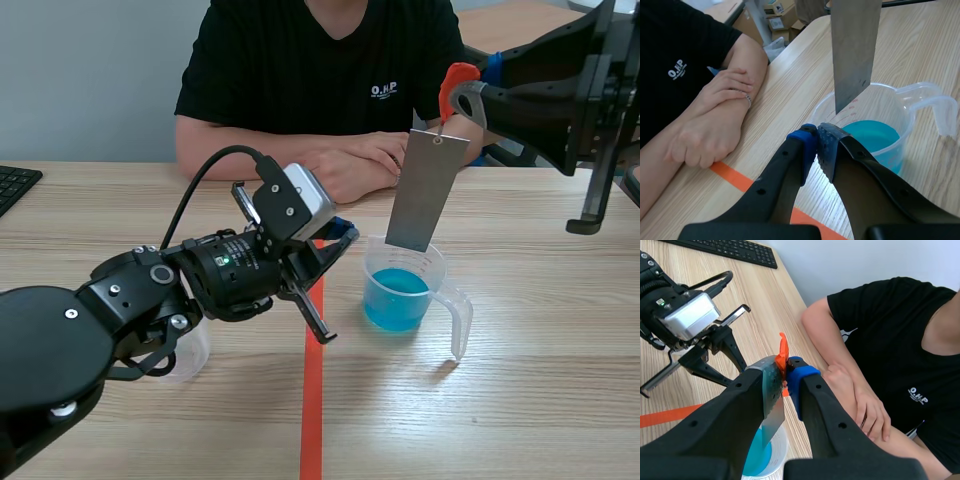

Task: Do the redox reaction experiment.
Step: 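Point at the plate with the left hand, then lower the plate into the blue solution, then hold the plate still in the solution, then raise the plate and point at it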

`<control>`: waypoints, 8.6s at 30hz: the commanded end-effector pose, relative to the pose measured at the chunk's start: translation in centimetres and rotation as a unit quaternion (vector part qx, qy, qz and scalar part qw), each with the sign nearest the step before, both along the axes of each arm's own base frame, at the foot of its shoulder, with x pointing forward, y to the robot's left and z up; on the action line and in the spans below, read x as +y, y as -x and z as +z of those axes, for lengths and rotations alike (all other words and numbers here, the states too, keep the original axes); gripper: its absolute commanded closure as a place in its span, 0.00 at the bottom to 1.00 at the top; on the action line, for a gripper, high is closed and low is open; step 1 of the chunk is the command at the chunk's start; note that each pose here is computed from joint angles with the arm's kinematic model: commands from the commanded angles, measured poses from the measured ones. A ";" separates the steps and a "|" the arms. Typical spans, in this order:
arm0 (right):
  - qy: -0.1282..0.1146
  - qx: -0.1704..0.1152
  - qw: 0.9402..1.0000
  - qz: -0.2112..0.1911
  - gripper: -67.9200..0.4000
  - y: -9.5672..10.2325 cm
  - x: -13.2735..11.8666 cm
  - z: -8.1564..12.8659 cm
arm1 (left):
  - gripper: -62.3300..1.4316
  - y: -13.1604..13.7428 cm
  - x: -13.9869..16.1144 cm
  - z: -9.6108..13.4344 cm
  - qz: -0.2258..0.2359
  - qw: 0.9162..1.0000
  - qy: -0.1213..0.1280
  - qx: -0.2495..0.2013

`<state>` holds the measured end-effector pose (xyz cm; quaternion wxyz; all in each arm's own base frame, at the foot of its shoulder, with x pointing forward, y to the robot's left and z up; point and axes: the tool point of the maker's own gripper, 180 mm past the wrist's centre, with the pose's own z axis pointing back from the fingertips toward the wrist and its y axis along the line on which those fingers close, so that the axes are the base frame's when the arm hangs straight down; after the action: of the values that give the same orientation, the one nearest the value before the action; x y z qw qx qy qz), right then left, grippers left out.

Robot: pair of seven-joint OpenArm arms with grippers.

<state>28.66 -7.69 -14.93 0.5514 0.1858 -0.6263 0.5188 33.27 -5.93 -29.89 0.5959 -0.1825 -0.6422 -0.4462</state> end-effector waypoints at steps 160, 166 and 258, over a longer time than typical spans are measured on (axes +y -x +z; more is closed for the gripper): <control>-0.025 0.084 0.995 -0.045 0.97 -4.2 -0.1 -9.1 | 0.91 26.5 25.7 -6.0 0.401 0.867 -0.051 0.293; -0.024 0.084 0.995 -0.045 0.97 -4.2 -0.1 -9.1 | 0.91 26.5 25.7 -6.0 0.401 0.867 -0.051 0.293; -0.076 0.034 0.997 0.009 0.97 -2.3 -2.6 2.4 | 0.91 9.7 15.6 4.7 0.053 0.997 -0.002 0.050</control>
<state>31.00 -10.25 -14.19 0.5690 0.2495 -0.6289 0.4674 23.03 10.29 -26.54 0.6646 -0.1661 -0.5990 -0.4147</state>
